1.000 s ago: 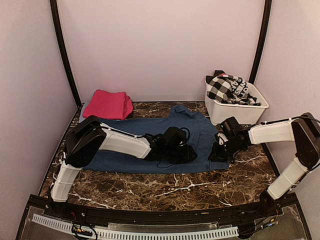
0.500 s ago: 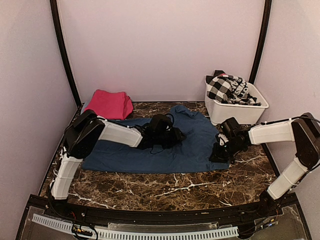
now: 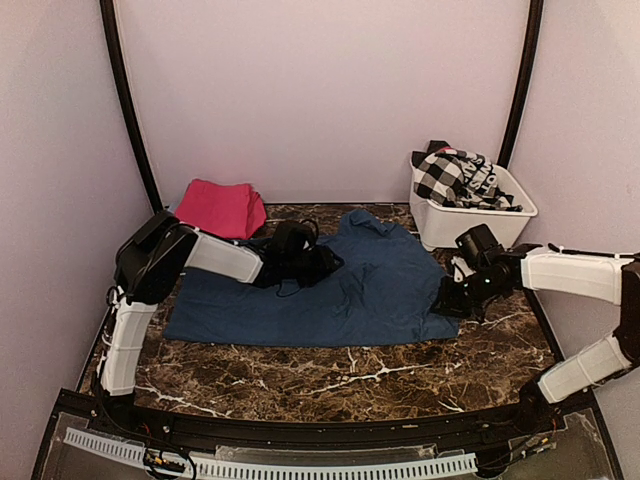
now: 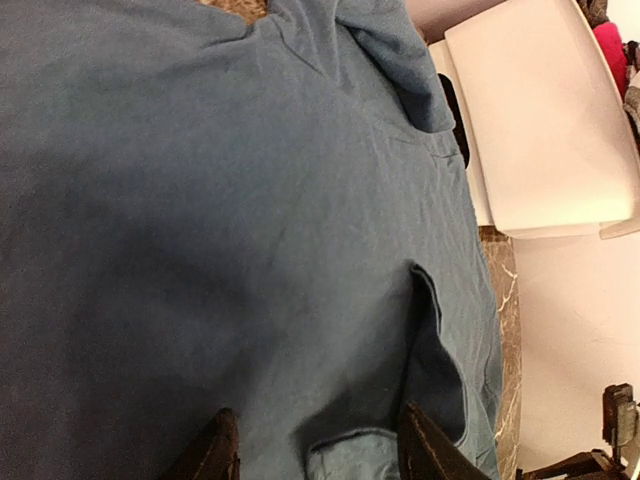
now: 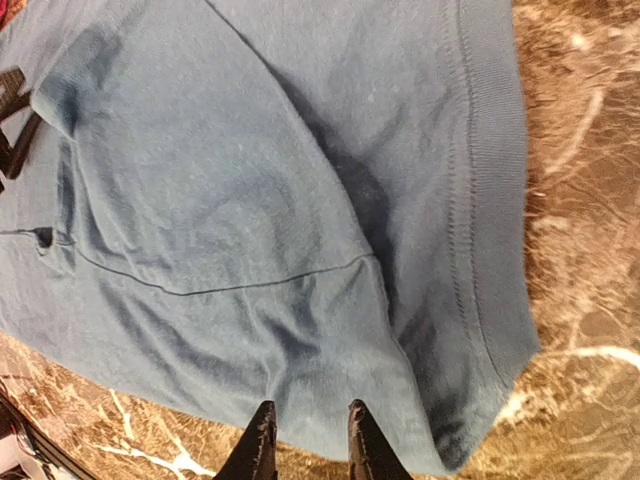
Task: Fold and stack the mixed laundry pile
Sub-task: Smooth out the 1/3-folded T-shirt at the corner of the board.
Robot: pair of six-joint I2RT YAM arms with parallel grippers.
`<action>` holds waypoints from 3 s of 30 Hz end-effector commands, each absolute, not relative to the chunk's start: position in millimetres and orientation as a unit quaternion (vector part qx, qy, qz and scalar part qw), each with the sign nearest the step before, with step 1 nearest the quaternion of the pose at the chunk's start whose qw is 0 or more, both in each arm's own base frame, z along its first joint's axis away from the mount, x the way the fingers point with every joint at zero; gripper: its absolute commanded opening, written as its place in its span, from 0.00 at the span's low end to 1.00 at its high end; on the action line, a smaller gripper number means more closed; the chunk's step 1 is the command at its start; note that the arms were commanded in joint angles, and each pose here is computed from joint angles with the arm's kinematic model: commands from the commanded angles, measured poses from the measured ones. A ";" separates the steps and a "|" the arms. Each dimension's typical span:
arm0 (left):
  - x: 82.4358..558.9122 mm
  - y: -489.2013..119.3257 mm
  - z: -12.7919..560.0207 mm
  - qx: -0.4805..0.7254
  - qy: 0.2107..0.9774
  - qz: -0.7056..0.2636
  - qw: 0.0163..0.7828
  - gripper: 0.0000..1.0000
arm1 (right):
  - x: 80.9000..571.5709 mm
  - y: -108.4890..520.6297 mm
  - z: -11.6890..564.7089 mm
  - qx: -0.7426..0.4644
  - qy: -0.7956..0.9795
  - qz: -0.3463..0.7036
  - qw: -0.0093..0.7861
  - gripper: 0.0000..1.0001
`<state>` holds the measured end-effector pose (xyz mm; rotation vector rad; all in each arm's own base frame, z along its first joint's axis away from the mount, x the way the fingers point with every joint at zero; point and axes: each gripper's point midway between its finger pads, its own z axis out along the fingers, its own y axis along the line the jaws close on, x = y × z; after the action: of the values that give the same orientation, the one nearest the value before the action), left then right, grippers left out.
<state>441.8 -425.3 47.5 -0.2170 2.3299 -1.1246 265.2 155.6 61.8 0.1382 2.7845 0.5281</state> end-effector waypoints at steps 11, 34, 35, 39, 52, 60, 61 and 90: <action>378.0 -384.1 128.9 0.075 0.885 -0.362 0.282 0.54 | 253.1 119.9 54.8 0.051 0.987 0.092 0.124 0.32; 370.2 -257.1 111.1 -0.041 0.921 -0.263 0.285 0.55 | 245.3 80.5 54.0 0.121 0.989 -0.013 0.086 0.00; 370.0 -252.6 109.9 -0.045 0.922 -0.260 0.285 0.55 | 246.0 80.8 53.7 0.120 0.989 -0.014 0.084 0.00; 362.4 -247.0 111.6 -0.040 0.918 -0.270 0.290 0.56 | 246.1 108.3 64.6 0.085 0.992 0.062 0.073 0.12; 359.2 -259.7 126.0 -0.015 0.900 -0.314 0.300 0.57 | 250.5 140.2 47.6 0.042 0.988 0.138 0.053 0.40; 358.4 -259.0 121.5 -0.018 0.901 -0.315 0.298 0.57 | 244.5 133.7 22.3 0.035 0.993 0.109 0.016 0.37; 358.6 -259.2 121.9 -0.018 0.900 -0.316 0.299 0.57 | 244.7 133.7 21.0 0.033 0.993 0.108 0.014 0.36; 362.6 -235.3 103.6 -0.060 0.903 -0.313 0.287 0.56 | 233.6 99.9 32.3 0.087 0.996 0.012 -0.006 0.00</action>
<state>362.9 -246.5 100.0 -0.1083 2.4217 -0.8355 232.5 119.0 20.0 0.1721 3.1695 0.1944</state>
